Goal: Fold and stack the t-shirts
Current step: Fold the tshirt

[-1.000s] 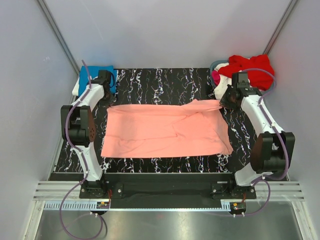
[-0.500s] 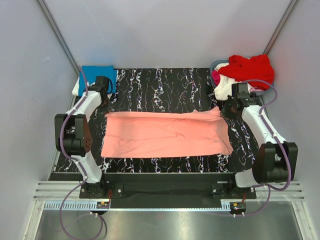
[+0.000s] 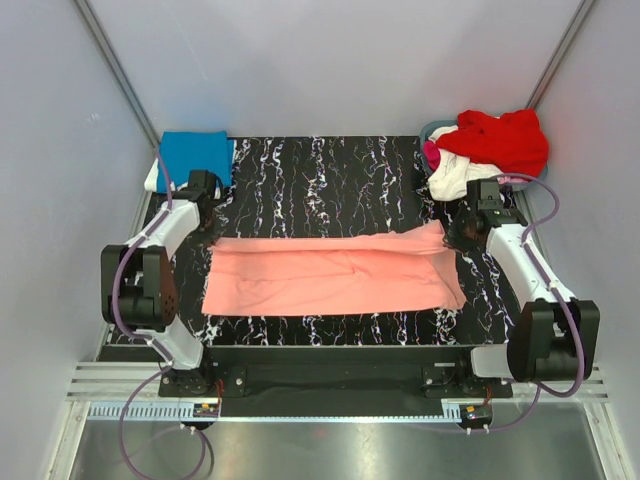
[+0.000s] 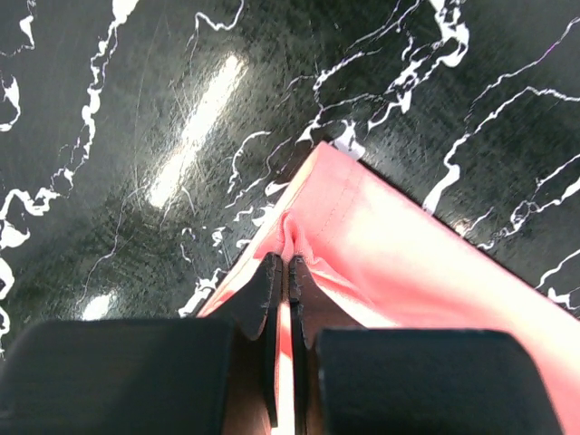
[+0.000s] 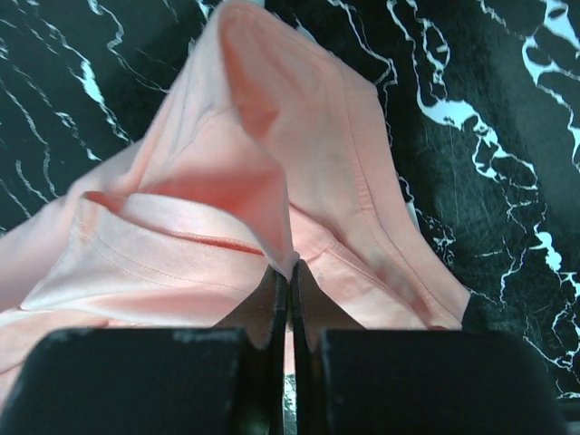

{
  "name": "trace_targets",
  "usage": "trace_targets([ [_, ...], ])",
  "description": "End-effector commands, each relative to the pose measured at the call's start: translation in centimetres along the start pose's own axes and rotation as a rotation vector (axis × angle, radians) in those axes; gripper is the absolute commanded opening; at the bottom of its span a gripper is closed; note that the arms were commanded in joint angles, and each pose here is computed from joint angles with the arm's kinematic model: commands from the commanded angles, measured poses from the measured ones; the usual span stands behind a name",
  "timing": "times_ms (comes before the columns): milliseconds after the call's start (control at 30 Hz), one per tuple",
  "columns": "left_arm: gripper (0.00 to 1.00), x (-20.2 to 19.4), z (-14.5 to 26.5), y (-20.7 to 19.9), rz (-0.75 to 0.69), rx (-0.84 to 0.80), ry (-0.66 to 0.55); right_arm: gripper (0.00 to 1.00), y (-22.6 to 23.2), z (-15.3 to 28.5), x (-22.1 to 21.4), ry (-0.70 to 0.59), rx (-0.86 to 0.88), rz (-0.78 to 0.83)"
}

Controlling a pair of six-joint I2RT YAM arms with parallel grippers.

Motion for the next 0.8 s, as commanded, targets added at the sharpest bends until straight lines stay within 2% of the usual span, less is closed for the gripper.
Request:
trace_targets([
  [0,0.00,0.9,1.3,0.4,0.032,-0.003,-0.089,0.00,-0.9,0.0,-0.5,-0.016,-0.042,-0.023],
  [267,0.00,-1.2,1.0,2.1,0.050,0.028,-0.058,0.00,-2.3,-1.8,-3.2,0.082,-0.059,-0.168],
  [333,0.17,-2.7,0.7,3.2,0.065,0.042,-0.037,0.18,-2.8,-2.4,-3.9,0.122,-0.043,-0.211],
  [367,0.25,-3.2,0.7,3.6,0.070,0.043,-0.031,0.33,-2.9,-2.6,-4.2,0.134,-0.037,-0.225],
  [400,0.41,-3.9,0.8,4.3,0.079,0.049,-0.033,0.74,-3.2,-2.9,-4.6,0.152,-0.042,-0.237],
  [433,0.48,-4.1,0.9,4.7,0.087,0.051,-0.040,0.87,-3.4,-3.0,-4.7,0.161,-0.049,-0.246],
  [467,0.50,-4.1,1.2,4.9,0.097,0.052,-0.049,0.95,-3.4,-3.0,-4.7,0.160,-0.048,-0.248],
  [533,0.54,-3.9,2.1,5.8,0.139,0.055,-0.066,1.00,-3.4,-2.9,-4.7,0.166,-0.044,-0.244],
  [767,0.55,-1.5,5.4,5.2,0.171,-0.022,-0.136,1.00,-2.9,-0.6,-4.7,0.111,0.012,-0.263],
])
Point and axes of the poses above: each gripper's point midway between its finger pads, its own z axis back along the fingers, its own y axis along the line the jaws close on, x = y × z, the point moved 7 cm from there along z, back along the fingers, and after that the axes turned 8 degrees about z, right-handed, at the moved point
